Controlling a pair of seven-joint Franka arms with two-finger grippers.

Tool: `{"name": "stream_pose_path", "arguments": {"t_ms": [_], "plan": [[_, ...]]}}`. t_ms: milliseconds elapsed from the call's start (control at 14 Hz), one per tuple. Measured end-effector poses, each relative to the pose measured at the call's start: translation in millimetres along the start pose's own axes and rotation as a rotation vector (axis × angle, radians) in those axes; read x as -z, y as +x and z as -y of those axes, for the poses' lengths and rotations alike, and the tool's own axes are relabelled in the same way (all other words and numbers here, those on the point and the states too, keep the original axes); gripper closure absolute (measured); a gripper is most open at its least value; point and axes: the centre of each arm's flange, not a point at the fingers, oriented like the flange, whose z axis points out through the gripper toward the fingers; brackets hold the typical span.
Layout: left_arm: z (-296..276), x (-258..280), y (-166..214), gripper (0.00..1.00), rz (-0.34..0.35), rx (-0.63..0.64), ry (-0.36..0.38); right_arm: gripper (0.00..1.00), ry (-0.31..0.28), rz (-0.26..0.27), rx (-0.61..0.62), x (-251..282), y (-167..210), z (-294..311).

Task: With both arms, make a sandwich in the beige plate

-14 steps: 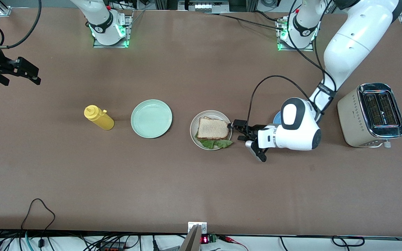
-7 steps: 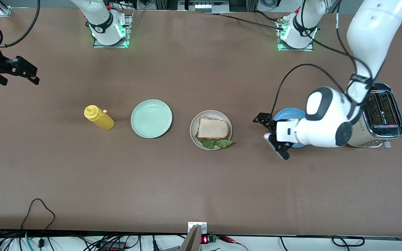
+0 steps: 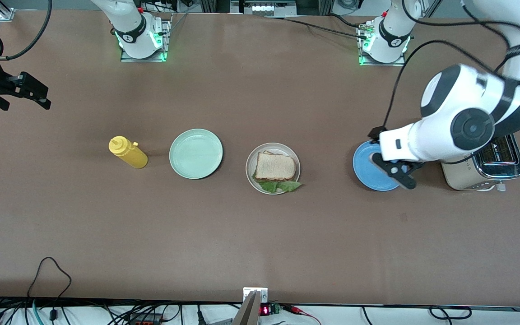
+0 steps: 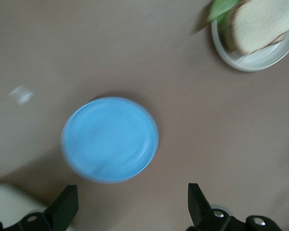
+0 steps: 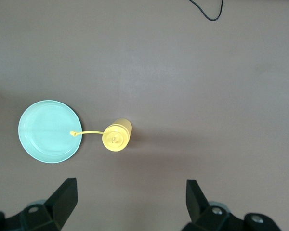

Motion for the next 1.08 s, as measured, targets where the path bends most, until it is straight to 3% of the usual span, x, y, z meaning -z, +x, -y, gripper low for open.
{"name": "stream_pose_path", "arguments": {"t_ms": [287,645,860,1075], "plan": [[34,60,-32,0.00,-0.016,0.112,0.084,0.00,0.000,-0.002,0.000,1,0,0],[34,106,-84,0.00,-0.115,0.494,0.047,0.00,0.000,-0.011,0.000,4,1,0],[41,109,-114,0.00,-0.252,0.566,0.083,0.00,-0.001,-0.013,0.000,4,1,0],[36,100,-135,0.00,-0.272,0.551,0.094,0.00,-0.001,-0.022,0.005,5,2,3]]}}
